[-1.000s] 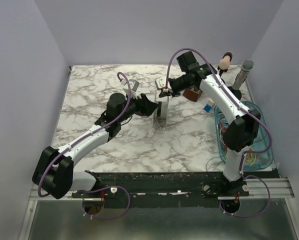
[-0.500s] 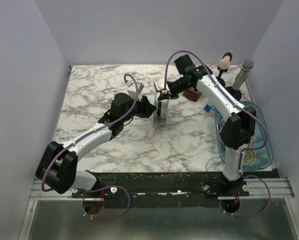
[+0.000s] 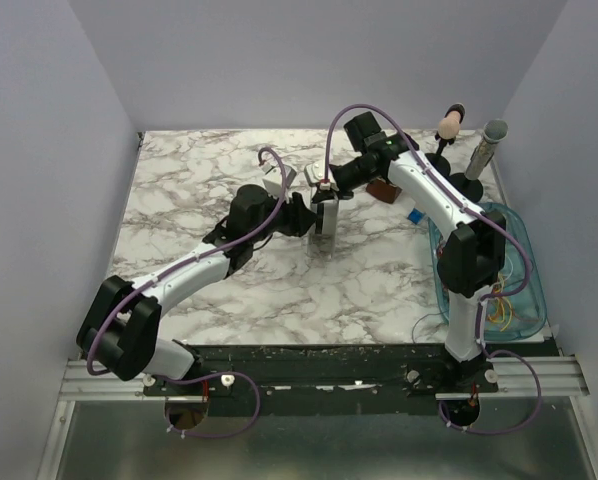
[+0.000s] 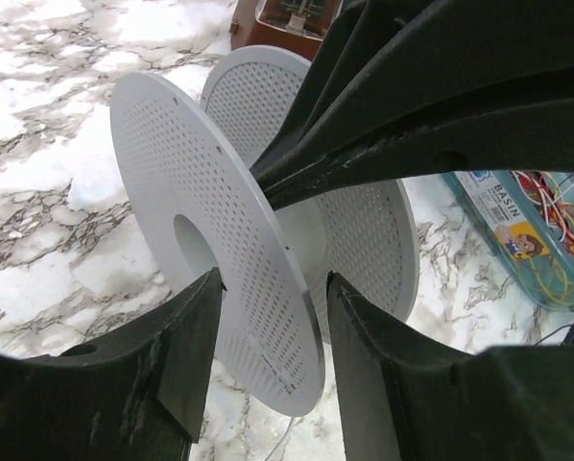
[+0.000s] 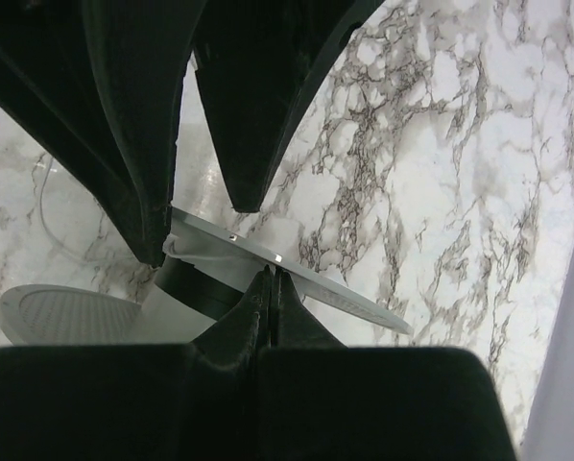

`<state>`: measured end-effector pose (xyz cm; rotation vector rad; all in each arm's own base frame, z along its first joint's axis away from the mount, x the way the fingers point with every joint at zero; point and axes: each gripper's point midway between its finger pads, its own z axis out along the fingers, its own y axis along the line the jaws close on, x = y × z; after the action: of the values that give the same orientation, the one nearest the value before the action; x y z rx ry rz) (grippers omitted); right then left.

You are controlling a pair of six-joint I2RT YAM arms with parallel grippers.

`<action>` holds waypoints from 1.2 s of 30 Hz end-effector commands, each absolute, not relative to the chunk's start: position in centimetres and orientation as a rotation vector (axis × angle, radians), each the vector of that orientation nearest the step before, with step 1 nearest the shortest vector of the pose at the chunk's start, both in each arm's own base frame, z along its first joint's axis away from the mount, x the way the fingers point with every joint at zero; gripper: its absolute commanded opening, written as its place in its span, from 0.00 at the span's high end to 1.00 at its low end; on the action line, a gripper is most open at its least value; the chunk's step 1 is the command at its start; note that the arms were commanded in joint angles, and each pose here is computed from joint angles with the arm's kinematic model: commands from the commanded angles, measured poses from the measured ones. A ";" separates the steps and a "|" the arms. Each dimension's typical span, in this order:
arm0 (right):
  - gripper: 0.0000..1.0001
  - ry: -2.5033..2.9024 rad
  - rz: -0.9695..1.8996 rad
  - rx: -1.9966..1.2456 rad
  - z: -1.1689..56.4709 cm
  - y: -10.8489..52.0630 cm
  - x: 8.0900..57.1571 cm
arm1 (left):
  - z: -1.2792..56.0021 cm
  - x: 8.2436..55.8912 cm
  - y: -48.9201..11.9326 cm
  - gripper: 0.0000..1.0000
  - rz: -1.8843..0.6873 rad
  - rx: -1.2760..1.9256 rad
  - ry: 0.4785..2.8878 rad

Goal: Wrap the cables

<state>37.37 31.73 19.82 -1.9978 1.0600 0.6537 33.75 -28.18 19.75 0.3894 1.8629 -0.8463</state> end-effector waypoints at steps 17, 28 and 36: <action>0.99 1.130 0.848 -1.923 19.5 33.0 34.1 | 18.7 36.1 -28.7 0.86 -0.660 0.462 1.868; 0.99 1.252 0.764 -1.850 20.4 32.5 36.3 | 18.4 34.2 -28.8 1.00 -0.704 0.520 1.888; 0.99 1.326 0.757 -1.823 19.5 31.1 36.9 | 18.6 32.9 -29.6 0.63 -0.751 0.659 1.796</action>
<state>35.89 32.32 20.25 -1.8425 1.2420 0.8036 34.92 -28.35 18.17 0.5324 1.8617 -0.6627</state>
